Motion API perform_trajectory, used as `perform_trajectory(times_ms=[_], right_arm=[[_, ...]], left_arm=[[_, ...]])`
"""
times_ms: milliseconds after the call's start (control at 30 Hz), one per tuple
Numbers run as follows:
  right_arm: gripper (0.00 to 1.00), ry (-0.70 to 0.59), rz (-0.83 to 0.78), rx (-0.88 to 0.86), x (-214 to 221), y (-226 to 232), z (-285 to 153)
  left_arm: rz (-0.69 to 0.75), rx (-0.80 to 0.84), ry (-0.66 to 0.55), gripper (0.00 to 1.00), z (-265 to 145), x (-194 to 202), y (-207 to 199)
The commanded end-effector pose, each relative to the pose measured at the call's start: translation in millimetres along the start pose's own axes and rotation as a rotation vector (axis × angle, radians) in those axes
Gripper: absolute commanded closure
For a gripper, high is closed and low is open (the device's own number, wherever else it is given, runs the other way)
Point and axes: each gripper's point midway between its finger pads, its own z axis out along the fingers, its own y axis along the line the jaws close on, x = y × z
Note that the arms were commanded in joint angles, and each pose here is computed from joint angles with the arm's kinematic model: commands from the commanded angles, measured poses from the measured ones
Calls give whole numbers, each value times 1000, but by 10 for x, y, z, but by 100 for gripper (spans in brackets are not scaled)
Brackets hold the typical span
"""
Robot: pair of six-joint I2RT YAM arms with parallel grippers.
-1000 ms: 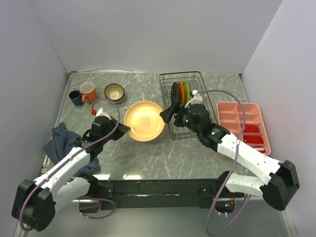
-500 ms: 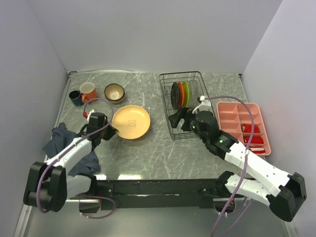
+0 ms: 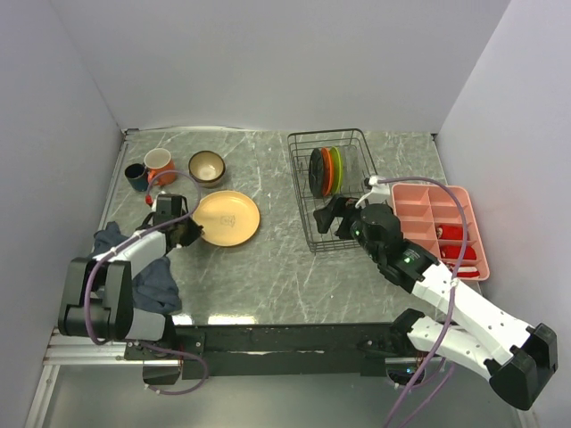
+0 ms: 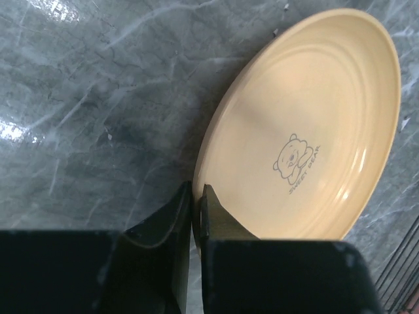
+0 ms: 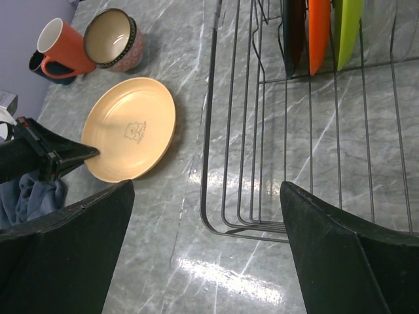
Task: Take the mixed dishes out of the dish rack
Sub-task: Place the plate at the center of the board.
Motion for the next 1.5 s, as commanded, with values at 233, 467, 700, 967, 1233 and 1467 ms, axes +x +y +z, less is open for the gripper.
perform_trajectory(times_ms=[233,467,700,967,1233,1467], right_arm=[[0,-21,-20,16,-84,-68,8],[0,12,2,86,-132,-130,129],[0,12,-44,253,-421,-266,244],[0,-127,-118,224,-892,-158,319],[0,-91,-186,284,-1029,-180,556],[5,-45,-203,400,-1013,-347,910]], left_arm=[[55,105,-11,56,28,-192,-279],[99,129,-69,28,-301,-342,-369],[194,149,-157,2,-725,-489,-391],[334,221,-281,1,-1270,-577,-421],[491,287,-336,0,-1720,-446,-558],[543,407,-382,1,-2000,-274,-696]])
